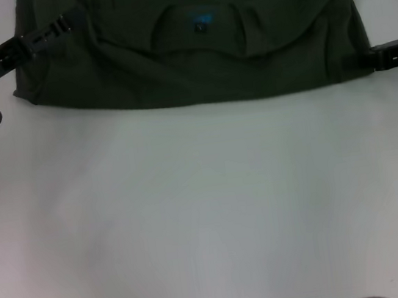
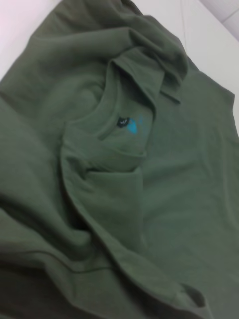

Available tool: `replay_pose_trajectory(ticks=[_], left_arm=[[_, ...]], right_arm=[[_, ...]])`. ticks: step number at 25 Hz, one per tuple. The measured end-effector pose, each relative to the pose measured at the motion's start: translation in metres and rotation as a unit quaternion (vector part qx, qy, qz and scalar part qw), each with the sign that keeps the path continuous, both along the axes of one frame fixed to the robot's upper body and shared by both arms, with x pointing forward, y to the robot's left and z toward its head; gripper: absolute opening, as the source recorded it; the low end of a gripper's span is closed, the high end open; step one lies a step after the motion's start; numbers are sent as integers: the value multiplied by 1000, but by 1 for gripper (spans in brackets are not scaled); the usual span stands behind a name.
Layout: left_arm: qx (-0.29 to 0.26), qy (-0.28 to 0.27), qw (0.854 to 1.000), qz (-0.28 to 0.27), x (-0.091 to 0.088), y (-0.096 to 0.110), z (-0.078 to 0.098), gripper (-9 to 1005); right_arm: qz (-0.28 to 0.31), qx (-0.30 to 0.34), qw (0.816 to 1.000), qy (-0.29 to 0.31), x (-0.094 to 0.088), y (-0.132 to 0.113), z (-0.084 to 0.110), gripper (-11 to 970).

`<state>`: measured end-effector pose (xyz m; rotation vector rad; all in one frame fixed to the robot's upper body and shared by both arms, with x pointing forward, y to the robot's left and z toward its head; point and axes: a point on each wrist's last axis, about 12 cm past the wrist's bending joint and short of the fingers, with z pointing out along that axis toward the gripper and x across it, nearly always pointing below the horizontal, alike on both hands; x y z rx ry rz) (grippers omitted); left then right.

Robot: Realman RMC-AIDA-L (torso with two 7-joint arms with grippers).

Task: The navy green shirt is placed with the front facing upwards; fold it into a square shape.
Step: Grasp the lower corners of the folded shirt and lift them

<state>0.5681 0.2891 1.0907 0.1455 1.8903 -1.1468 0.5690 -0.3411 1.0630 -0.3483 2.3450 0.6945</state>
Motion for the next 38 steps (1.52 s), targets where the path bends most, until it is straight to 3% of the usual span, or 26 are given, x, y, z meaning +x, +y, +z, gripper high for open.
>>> replay_pose_trajectory(ticks=[9,12,21,30,34,38], left_arm=[[-2,1,1000,2,0,1,0,875],[-2,0,1000,4,0,2,1,875],[-2,-1,1000,4,0,2,0,874],[4,5,1000,12,-6,12,-3,874],[29,13,999,6,-10,21,-6,874],[92,24,995,-7,-12,33,-10,874]], right_arm=[[-14,8,1000,5,-1,-2,-1,211],[-18,11,1000,7,-4,-4,-3,44],[-56,20,998,6,-16,-22,-8,44],[-50,22,998,4,-17,-20,-8,43],[-47,25,999,3,-16,-18,-7,44],[-47,25,999,2,-16,-18,-6,44]])
